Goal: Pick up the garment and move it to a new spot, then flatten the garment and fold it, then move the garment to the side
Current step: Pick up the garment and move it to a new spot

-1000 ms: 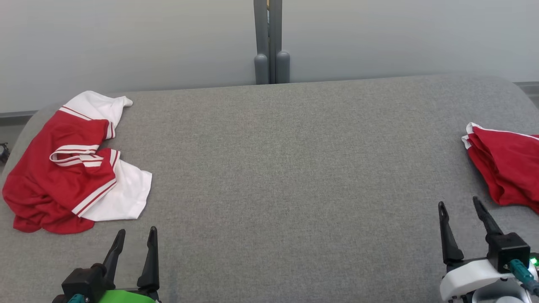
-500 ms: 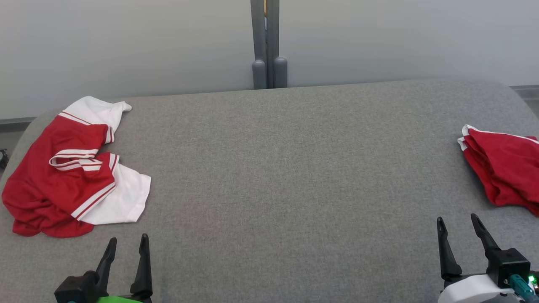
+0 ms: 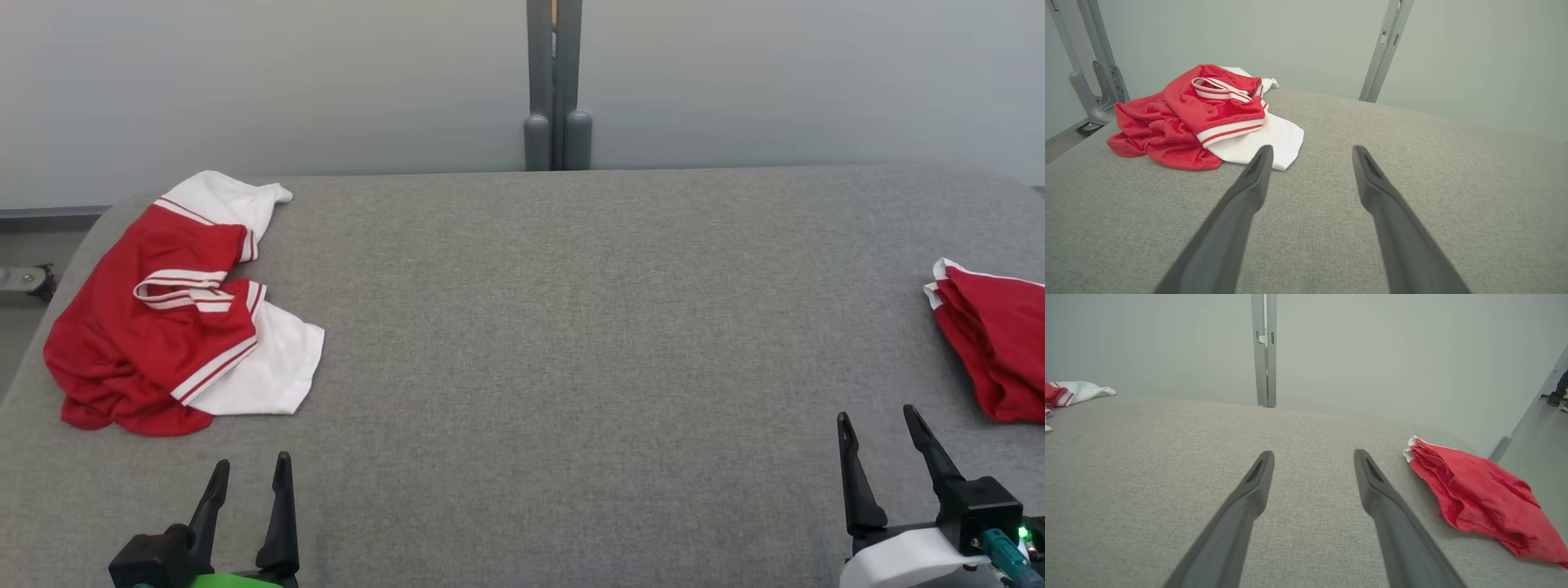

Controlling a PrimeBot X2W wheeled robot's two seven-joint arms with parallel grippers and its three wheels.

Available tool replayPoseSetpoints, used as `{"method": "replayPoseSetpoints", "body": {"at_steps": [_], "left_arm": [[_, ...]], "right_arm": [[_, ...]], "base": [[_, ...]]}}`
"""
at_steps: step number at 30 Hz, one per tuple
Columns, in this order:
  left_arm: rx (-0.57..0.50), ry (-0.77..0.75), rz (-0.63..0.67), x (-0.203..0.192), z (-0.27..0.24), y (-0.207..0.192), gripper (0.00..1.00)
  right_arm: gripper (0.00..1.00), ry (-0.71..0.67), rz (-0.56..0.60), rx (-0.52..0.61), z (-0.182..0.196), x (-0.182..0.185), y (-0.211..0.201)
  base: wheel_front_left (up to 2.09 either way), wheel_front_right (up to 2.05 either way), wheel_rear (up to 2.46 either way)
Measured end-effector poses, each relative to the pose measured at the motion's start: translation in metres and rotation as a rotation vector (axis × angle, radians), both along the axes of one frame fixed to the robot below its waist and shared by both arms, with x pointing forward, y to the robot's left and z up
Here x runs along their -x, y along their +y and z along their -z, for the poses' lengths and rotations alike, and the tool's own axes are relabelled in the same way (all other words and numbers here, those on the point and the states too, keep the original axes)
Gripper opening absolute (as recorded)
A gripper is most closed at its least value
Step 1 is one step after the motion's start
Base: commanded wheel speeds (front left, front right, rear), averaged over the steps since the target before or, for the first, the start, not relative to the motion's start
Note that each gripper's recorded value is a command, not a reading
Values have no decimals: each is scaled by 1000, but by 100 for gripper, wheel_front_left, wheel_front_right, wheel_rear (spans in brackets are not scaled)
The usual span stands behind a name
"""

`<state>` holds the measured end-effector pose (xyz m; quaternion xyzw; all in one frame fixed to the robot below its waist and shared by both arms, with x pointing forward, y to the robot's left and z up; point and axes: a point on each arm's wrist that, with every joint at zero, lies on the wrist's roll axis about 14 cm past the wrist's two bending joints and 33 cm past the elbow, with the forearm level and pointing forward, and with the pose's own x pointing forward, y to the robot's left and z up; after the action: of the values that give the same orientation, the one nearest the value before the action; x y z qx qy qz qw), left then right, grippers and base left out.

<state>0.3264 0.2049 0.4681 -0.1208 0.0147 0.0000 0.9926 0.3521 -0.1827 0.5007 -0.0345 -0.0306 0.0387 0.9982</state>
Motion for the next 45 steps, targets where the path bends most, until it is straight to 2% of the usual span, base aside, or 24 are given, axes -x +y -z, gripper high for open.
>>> {"method": "replayPoseSetpoints", "body": {"at_steps": [11,23,27,31,38,45], "left_arm": [[10,-23,-154,30,-6,39,100],[14,-41,-441,103,-7,107,100],[18,-54,-512,121,-10,120,100],[20,-58,-546,130,-11,126,100],[35,-47,-525,126,-6,119,100],[72,-69,-459,86,-16,118,100]], "right_arm": [[100,-27,-181,-22,-9,-21,61],[100,-31,-502,-39,-15,-31,173],[100,-35,-576,-38,-17,-31,200],[100,-28,-600,-34,-15,-30,208],[100,-20,-564,-27,-12,-30,195],[100,-35,-576,-16,-14,-33,199]], "base": [[0,0,0],[0,0,0],[0,0,0],[0,0,0],[0,0,0],[0,0,0]]}}
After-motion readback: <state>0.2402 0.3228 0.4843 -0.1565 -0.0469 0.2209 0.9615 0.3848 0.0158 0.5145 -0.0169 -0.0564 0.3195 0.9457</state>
